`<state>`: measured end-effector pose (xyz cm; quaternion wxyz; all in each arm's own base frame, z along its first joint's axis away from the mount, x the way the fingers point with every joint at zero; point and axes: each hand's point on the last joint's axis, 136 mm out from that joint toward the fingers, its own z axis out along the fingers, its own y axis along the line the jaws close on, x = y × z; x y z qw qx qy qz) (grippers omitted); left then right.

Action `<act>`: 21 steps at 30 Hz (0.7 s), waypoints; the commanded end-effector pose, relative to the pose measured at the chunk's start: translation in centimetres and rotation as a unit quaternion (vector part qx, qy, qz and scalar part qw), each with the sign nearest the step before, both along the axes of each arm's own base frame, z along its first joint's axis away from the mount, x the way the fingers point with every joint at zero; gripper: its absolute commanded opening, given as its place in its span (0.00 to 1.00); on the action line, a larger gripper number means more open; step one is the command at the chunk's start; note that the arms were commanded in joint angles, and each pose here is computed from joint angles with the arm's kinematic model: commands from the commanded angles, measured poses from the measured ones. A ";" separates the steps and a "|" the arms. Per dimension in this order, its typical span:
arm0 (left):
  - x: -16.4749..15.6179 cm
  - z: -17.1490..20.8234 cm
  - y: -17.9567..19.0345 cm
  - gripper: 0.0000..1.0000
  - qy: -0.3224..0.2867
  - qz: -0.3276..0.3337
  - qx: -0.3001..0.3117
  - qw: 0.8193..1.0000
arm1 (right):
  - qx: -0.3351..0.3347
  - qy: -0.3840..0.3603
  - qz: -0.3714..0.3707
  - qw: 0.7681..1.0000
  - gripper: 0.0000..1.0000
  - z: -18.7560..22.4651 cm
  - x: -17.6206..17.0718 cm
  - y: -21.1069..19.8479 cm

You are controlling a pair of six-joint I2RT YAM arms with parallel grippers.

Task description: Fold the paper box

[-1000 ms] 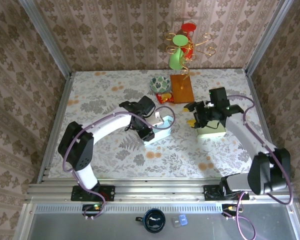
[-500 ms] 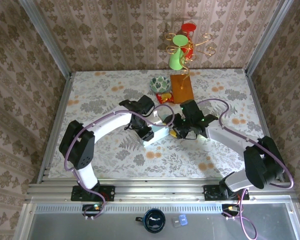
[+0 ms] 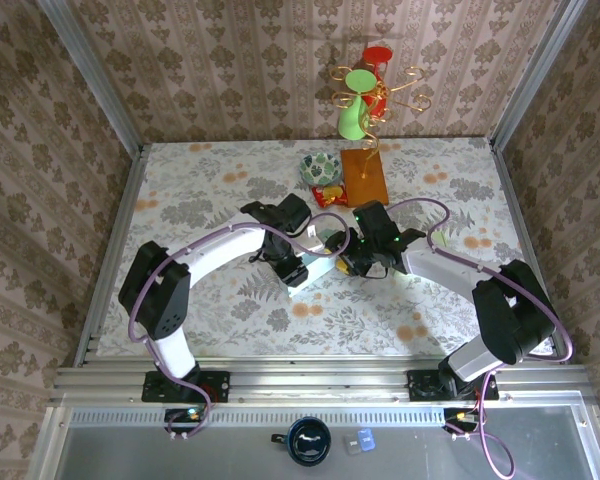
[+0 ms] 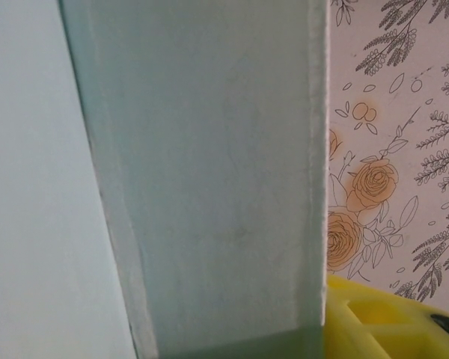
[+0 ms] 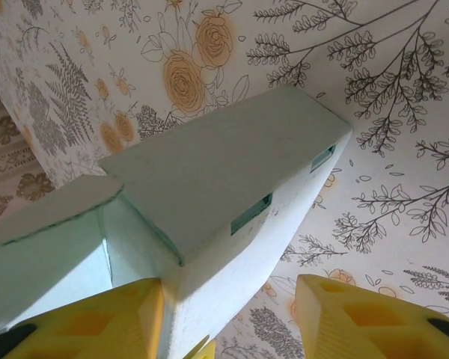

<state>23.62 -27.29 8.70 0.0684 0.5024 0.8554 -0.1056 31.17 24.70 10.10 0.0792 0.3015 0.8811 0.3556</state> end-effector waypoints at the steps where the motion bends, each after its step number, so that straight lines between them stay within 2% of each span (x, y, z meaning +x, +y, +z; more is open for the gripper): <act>1: -0.7 0.8 -0.5 0.51 -0.004 -0.004 -0.016 1.000 | -0.048 0.035 -0.002 0.998 0.44 -2.3 -1.1 -0.9; 5: -0.4 1.3 -0.7 0.54 -0.015 0.001 -0.027 1.000 | -0.074 0.060 0.003 0.995 0.37 -3.0 -2.1 -1.5; 13: -0.3 1.5 -0.9 0.50 -0.016 -0.001 -0.031 0.999 | -0.073 0.053 0.020 0.996 0.38 -1.6 -2.0 -0.9; 17: -0.3 1.7 -0.7 0.46 -0.018 -0.013 -0.035 0.999 | -0.081 -0.024 0.063 0.994 0.43 2.1 -0.8 -1.3; 21: -0.5 2.3 -0.6 0.44 -0.021 -0.041 -0.044 0.998 | -0.092 -0.157 0.117 0.976 0.44 7.0 0.4 -3.6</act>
